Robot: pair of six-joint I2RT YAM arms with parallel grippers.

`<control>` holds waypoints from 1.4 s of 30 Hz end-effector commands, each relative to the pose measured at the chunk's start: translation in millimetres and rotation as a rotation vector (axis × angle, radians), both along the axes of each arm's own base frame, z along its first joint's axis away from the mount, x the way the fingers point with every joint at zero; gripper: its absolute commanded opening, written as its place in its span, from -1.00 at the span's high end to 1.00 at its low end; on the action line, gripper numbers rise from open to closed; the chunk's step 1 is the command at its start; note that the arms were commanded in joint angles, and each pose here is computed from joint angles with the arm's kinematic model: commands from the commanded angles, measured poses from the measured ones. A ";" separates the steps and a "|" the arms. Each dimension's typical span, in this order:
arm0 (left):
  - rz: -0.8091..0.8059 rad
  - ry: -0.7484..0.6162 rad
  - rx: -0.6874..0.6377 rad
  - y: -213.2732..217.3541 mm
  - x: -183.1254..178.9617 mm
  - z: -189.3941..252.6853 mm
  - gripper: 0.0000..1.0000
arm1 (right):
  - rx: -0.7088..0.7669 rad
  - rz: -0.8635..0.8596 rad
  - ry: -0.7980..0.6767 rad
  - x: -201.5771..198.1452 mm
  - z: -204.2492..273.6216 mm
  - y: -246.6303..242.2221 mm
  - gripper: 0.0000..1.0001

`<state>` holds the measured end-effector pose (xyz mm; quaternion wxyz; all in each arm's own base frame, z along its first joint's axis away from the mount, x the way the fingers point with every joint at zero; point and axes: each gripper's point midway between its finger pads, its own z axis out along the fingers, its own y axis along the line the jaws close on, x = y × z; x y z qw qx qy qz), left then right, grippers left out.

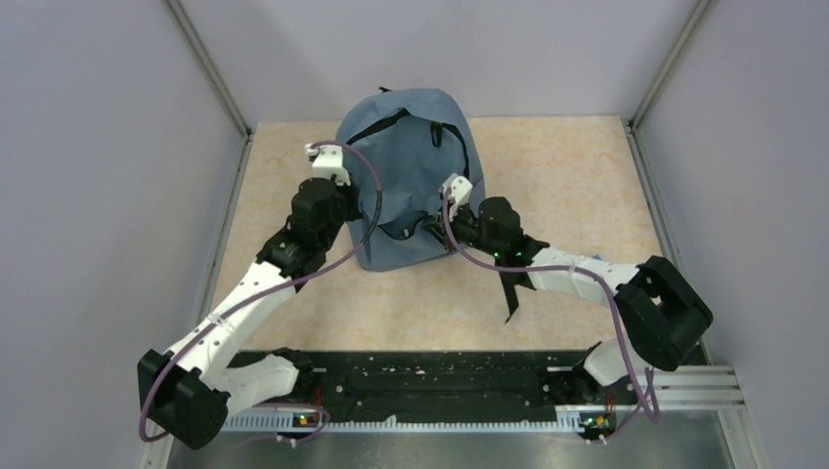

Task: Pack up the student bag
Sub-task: Zip the student bag at the center of the board.

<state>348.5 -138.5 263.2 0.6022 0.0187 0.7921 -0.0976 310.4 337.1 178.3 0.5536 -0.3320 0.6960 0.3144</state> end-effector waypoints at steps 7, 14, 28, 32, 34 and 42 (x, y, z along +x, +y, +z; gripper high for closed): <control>-0.106 -0.100 -0.023 -10.4 -15.7 24.8 0.55 | 0.110 -0.046 -0.050 -9.5 51.7 9.1 0.97; -0.103 -0.107 -0.002 0.3 -31.7 16.7 -0.40 | 0.107 -0.227 -0.053 -16.4 66.7 -42.2 -0.28; 0.071 0.018 -0.403 -6.8 -36.6 -8.1 -0.51 | 0.139 -0.589 -0.009 16.6 74.2 -89.2 -0.53; 0.071 0.039 -0.427 -12.6 -33.5 -16.9 -0.50 | 0.138 -0.576 -0.005 22.4 74.4 -79.6 -0.50; 0.070 0.056 -0.431 -16.1 -31.2 -21.4 -0.49 | 0.144 -0.569 -0.002 24.3 75.5 -75.8 -0.50; 0.084 0.129 -0.401 -24.6 -23.5 -43.2 -0.39 | 0.150 -0.588 -0.003 32.5 77.0 -70.4 -0.45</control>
